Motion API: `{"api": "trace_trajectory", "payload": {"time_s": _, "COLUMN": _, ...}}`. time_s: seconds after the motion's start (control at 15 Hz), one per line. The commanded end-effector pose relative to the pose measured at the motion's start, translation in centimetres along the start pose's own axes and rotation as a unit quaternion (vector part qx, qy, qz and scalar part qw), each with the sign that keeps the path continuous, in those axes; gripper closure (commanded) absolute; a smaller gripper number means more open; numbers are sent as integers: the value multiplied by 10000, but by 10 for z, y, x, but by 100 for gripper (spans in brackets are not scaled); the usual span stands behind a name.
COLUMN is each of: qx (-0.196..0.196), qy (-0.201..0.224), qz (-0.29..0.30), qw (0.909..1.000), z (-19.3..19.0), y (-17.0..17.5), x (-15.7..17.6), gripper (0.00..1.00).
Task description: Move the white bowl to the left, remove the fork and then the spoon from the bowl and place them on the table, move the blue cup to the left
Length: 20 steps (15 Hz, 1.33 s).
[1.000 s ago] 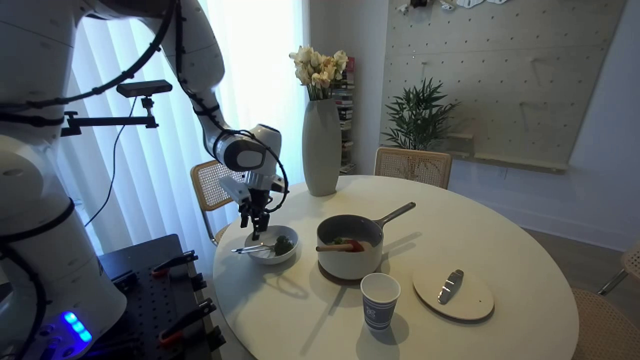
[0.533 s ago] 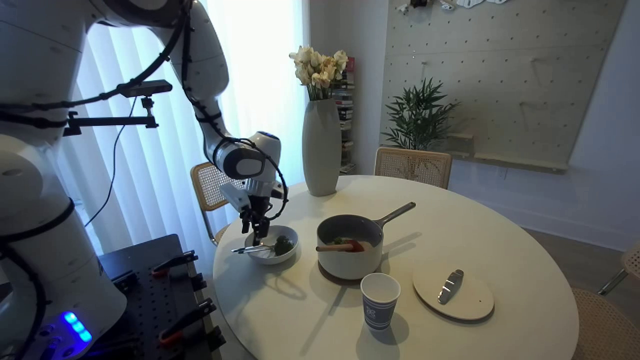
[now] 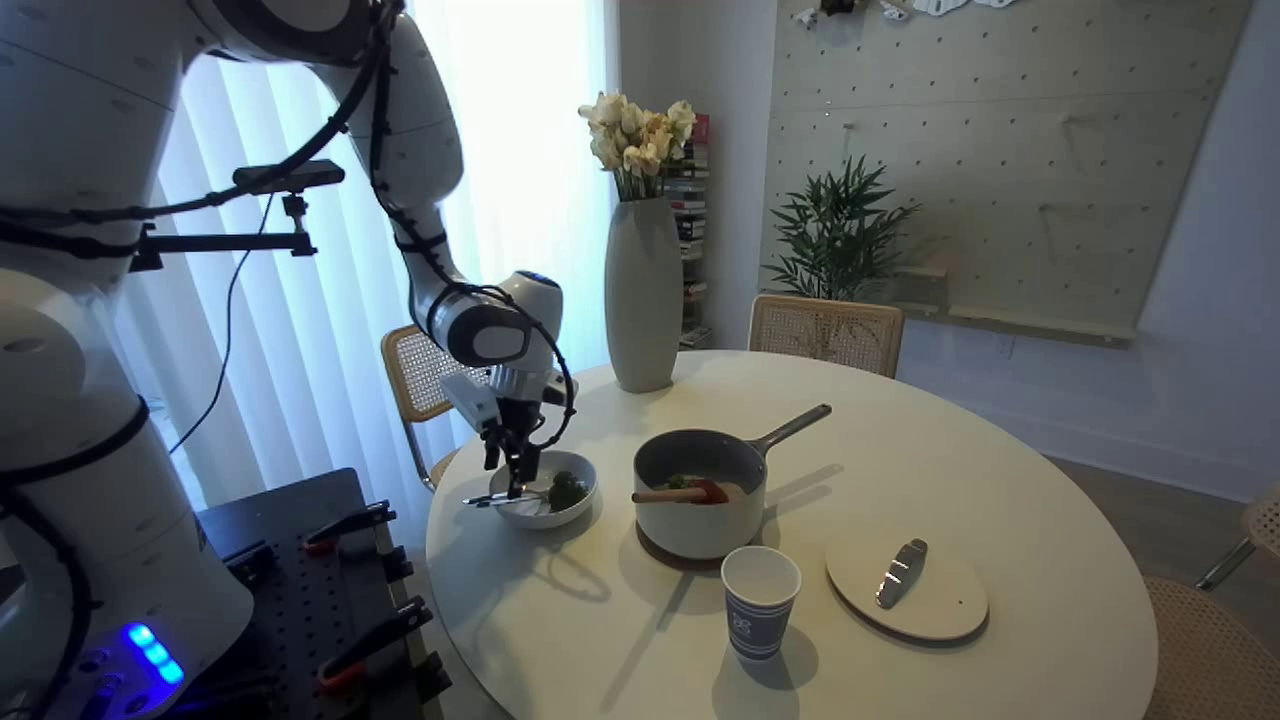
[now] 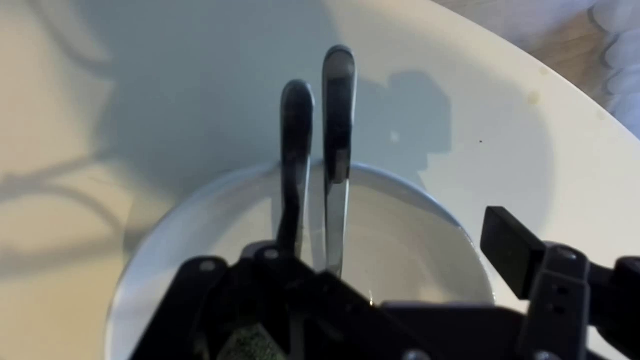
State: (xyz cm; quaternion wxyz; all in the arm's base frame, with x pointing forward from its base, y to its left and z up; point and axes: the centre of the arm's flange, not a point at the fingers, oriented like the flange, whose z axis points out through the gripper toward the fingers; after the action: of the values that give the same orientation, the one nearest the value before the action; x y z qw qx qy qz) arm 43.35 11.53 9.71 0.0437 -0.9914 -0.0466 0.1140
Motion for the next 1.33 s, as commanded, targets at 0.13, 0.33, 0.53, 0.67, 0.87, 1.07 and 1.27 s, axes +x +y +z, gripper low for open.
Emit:
{"api": "trace_trajectory", "payload": {"time_s": 0.13, "qx": 14, "qy": 80, "qz": 201, "qw": 9998, "z": 4, "y": 2, "x": 7, "gripper": 11}}
{"api": "trace_trajectory", "payload": {"time_s": 0.33, "qx": 17, "qy": 81, "qz": 224, "qw": 9997, "z": 5, "y": 2, "x": 9, "gripper": 12}}
{"api": "trace_trajectory", "payload": {"time_s": 0.53, "qx": 25, "qy": 106, "qz": 242, "qw": 9996, "z": 4, "y": 0, "x": 12, "gripper": 12}}
{"api": "trace_trajectory", "payload": {"time_s": 0.67, "qx": 23, "qy": 112, "qz": 246, "qw": 9996, "z": 4, "y": -2, "x": 15, "gripper": 12}}
{"api": "trace_trajectory", "payload": {"time_s": 0.87, "qx": 21, "qy": 122, "qz": 282, "qw": 9995, "z": 4, "y": -6, "x": 18, "gripper": 12}}
{"api": "trace_trajectory", "payload": {"time_s": 1.07, "qx": 25, "qy": 128, "qz": 308, "qw": 9994, "z": 6, "y": -9, "x": 21, "gripper": 12}}
{"api": "trace_trajectory", "payload": {"time_s": 1.27, "qx": 26, "qy": 143, "qz": 313, "qw": 9994, "z": 6, "y": -10, "x": 24, "gripper": 10}}
